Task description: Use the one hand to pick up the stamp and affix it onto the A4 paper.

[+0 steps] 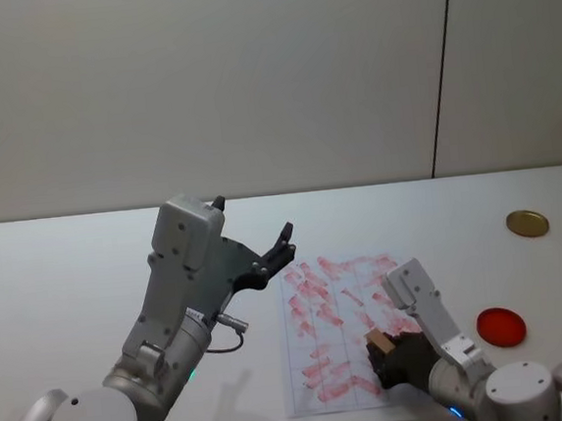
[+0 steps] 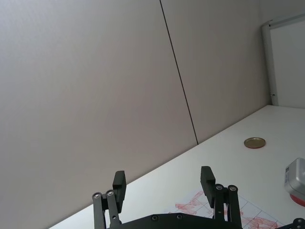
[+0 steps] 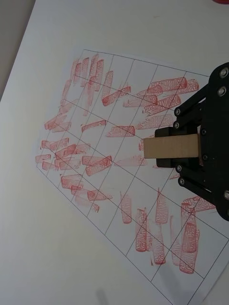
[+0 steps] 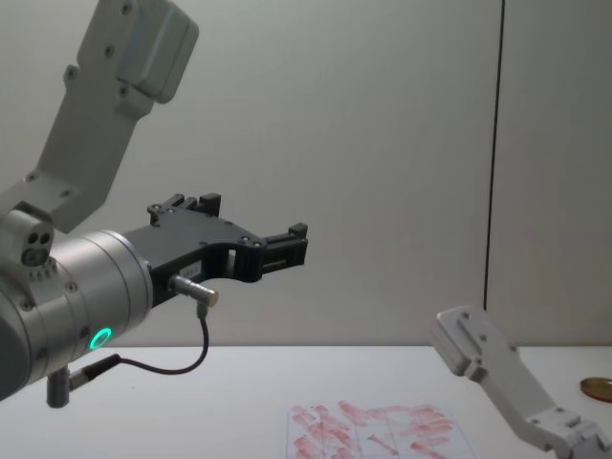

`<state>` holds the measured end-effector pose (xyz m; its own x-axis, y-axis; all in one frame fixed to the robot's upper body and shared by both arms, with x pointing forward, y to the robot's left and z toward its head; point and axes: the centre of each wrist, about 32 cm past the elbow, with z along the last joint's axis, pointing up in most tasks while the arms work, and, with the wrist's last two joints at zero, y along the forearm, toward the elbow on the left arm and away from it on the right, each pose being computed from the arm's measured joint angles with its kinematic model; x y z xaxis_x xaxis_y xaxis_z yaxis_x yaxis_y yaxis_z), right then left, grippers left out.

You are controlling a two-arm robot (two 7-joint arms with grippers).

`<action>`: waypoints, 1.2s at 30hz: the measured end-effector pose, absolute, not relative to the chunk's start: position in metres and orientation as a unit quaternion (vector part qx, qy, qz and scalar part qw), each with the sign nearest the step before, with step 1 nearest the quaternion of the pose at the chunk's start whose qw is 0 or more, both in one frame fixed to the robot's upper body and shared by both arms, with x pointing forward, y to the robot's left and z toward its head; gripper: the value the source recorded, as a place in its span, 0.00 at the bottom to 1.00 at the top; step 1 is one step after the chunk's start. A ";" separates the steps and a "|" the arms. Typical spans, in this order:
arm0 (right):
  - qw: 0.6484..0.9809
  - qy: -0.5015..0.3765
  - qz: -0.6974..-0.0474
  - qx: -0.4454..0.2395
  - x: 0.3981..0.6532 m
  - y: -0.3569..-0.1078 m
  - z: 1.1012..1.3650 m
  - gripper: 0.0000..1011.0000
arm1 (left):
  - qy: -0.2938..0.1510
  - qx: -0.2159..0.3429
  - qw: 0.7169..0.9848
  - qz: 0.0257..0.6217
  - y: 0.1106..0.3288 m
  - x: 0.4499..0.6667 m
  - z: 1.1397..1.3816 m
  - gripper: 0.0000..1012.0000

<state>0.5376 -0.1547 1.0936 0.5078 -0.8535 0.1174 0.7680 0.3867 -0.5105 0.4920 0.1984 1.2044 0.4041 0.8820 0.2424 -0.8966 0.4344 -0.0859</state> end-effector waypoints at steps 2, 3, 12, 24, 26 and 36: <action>0.828 0.085 -0.490 -0.259 0.538 -0.155 1.093 0.22 | -0.126 0.029 0.837 0.531 0.198 0.492 1.204 0.98; 0.827 0.088 -0.491 -0.258 0.538 -0.156 1.092 0.22 | -0.126 0.029 0.837 0.531 0.198 0.492 1.204 0.98; 0.825 0.112 -0.497 -0.244 0.540 -0.158 1.090 0.22 | -0.126 0.029 0.837 0.531 0.198 0.492 1.204 0.98; 0.826 0.121 -0.500 -0.229 0.542 -0.159 1.090 0.22 | -0.126 0.029 0.837 0.531 0.198 0.492 1.204 0.98; 0.827 0.118 -0.501 -0.226 0.542 -0.159 1.091 0.22 | -0.126 0.029 0.837 0.531 0.198 0.492 1.204 0.98; 0.837 0.082 -0.505 -0.192 0.541 -0.158 1.114 0.22 | -0.126 0.029 0.837 0.531 0.198 0.492 1.204 0.98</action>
<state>0.5414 -0.1576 1.1138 0.4761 -0.8776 0.0565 0.8147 0.4160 -0.4040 0.4920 0.1984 1.2044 0.4040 0.8820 0.2424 -0.8966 0.4343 -0.0859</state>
